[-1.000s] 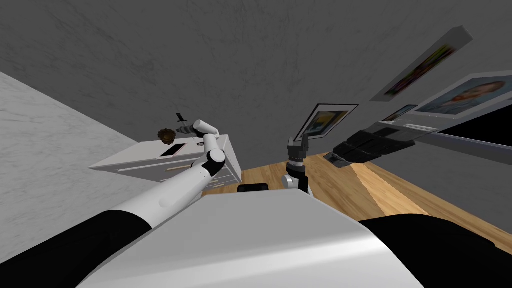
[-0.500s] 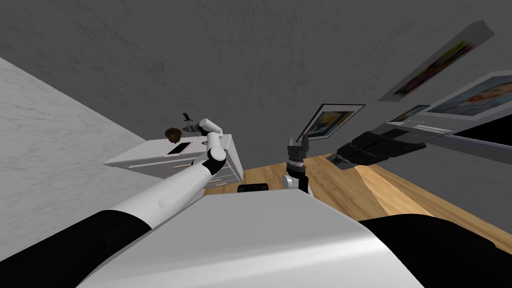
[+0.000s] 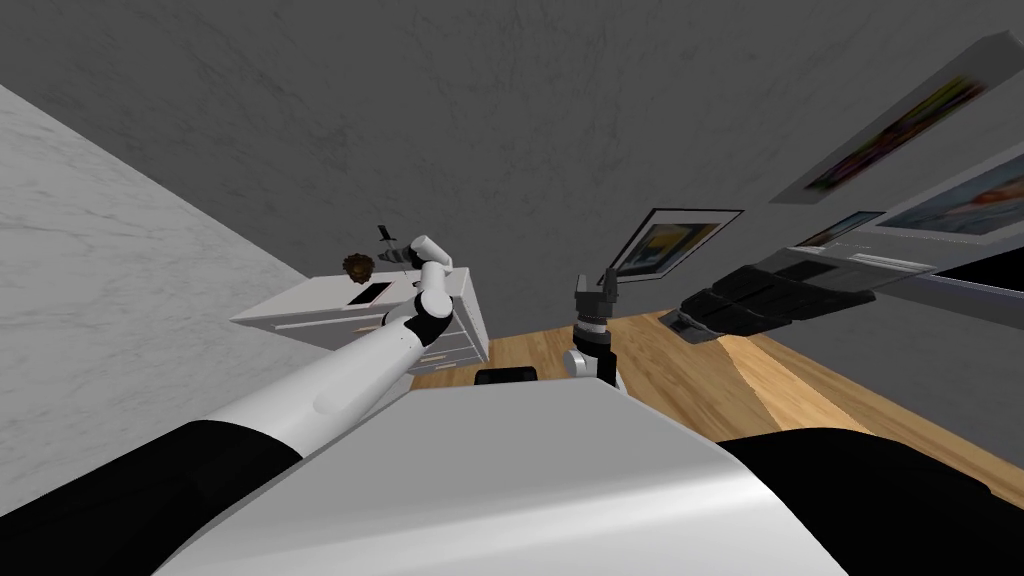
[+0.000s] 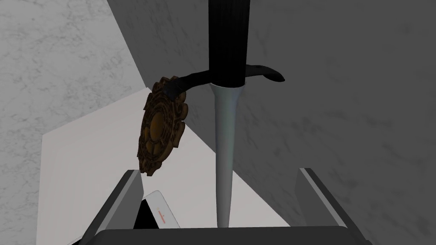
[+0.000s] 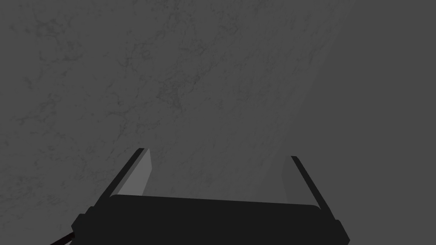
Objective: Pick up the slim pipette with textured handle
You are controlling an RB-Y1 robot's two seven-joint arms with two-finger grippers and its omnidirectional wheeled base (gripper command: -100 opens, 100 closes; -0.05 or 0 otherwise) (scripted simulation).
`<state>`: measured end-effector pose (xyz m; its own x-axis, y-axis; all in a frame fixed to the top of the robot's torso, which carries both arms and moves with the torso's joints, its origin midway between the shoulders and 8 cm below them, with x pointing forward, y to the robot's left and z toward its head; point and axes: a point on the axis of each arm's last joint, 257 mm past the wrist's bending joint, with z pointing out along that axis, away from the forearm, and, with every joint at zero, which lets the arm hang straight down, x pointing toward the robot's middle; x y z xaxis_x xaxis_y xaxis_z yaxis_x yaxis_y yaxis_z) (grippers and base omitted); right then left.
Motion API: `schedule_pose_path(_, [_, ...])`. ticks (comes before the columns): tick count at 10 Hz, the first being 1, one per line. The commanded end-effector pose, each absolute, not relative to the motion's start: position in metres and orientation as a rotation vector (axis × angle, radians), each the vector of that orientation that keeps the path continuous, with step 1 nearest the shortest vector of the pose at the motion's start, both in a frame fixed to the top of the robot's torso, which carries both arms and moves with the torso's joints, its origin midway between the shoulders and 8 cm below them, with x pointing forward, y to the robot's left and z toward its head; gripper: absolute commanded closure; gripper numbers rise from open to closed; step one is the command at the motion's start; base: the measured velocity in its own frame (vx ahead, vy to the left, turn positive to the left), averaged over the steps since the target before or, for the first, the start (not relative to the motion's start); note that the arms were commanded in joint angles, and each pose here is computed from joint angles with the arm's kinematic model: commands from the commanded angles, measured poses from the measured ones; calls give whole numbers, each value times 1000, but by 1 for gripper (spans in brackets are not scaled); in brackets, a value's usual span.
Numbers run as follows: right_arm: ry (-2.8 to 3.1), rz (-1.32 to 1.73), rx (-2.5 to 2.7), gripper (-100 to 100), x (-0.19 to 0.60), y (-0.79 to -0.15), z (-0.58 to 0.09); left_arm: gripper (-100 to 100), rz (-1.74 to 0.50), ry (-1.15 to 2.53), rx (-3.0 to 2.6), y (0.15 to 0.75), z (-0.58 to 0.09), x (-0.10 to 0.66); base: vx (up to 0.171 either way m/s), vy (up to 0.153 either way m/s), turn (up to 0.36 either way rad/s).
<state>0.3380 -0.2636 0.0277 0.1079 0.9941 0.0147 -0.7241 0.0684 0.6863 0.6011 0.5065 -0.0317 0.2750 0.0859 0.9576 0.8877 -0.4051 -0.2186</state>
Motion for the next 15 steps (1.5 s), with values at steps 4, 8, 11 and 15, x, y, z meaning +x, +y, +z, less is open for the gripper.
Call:
schedule_pose_path(4, [540, 1393, 625, 0, 338, -264, 28, -100, -1245, -882, -1726, 472, -27, 619, -4, 48, 61])
schedule_pose_path(8, [540, 1393, 625, 0, 338, -264, 28, -100, -1280, -851, -1719, 433, -20, 634, -6, 69, 90])
schedule_pose_path(11, [540, 1393, 625, 0, 338, -264, 28, 100, -1268, -839, -1732, 433, -26, 635, 0, 31, 12])
schedule_pose_path(15, [540, 1393, 625, 0, 338, -264, 28, 100, -1268, -839, -1732, 433, -26, 635, 1, 1, 0])
